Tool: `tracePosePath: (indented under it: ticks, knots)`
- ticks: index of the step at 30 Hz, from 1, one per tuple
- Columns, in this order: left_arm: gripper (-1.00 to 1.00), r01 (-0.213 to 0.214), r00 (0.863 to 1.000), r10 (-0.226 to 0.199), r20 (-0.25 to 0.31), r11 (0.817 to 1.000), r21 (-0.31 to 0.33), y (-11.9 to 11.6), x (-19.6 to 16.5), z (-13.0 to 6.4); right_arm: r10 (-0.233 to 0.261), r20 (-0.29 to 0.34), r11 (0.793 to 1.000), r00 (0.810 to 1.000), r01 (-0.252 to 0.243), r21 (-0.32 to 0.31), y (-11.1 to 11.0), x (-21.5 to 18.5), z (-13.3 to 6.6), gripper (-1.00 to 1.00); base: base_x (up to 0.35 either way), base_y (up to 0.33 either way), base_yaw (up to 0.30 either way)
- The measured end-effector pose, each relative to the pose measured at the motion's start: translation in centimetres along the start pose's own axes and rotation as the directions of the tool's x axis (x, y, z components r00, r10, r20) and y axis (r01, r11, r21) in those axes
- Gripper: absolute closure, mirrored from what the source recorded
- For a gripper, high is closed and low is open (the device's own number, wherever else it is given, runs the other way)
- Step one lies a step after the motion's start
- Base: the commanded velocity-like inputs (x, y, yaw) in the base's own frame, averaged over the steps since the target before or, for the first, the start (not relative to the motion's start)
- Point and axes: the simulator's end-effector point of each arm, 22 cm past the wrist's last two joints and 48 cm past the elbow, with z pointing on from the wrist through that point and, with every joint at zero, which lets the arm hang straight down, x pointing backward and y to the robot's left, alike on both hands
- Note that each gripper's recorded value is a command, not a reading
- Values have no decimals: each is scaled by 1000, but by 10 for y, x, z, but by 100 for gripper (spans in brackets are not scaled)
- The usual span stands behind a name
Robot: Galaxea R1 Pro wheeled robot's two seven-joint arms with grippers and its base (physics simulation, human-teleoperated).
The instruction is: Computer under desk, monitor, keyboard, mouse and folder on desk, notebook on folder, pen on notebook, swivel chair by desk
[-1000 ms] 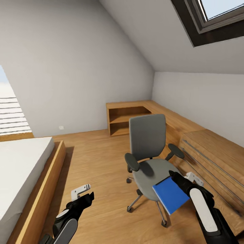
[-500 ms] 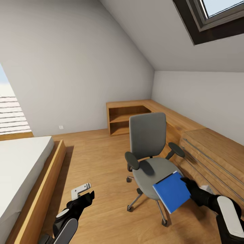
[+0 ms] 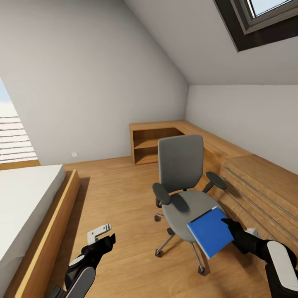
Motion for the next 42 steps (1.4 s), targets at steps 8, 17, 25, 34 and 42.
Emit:
tracePosePath:
  ticks: [8, 17, 25, 34, 42]
  knots:
    - [-100, -51, 998, 52, -20, 998, 39, -18, 28, 3, -2, 7, 1000, 1000, 2, 4, -11, 1, 8, -100, 0, 0, 0]
    - [-100, -56, 998, 57, -23, 998, 42, -16, 42, 13, -3, 6, 1000, 1000, 3, 4, -23, 7, 18, -100, 0, 0, 0]
    - [-100, -57, 998, 58, -24, 997, 43, -12, 54, 21, -4, 6, 1000, 1000, 4, 5, -34, 11, 27, -100, 0, 0, 0]
    - [-100, -55, 998, 57, -25, 997, 44, -8, 67, 31, -5, 7, 1000, 1000, 5, 5, -47, 15, 37, -100, 0, 0, 0]
    - [-100, -54, 998, 56, -26, 998, 45, -5, 80, 40, -6, 8, 1000, 1000, 6, 6, -59, 19, 46, -100, 0, 0, 0]
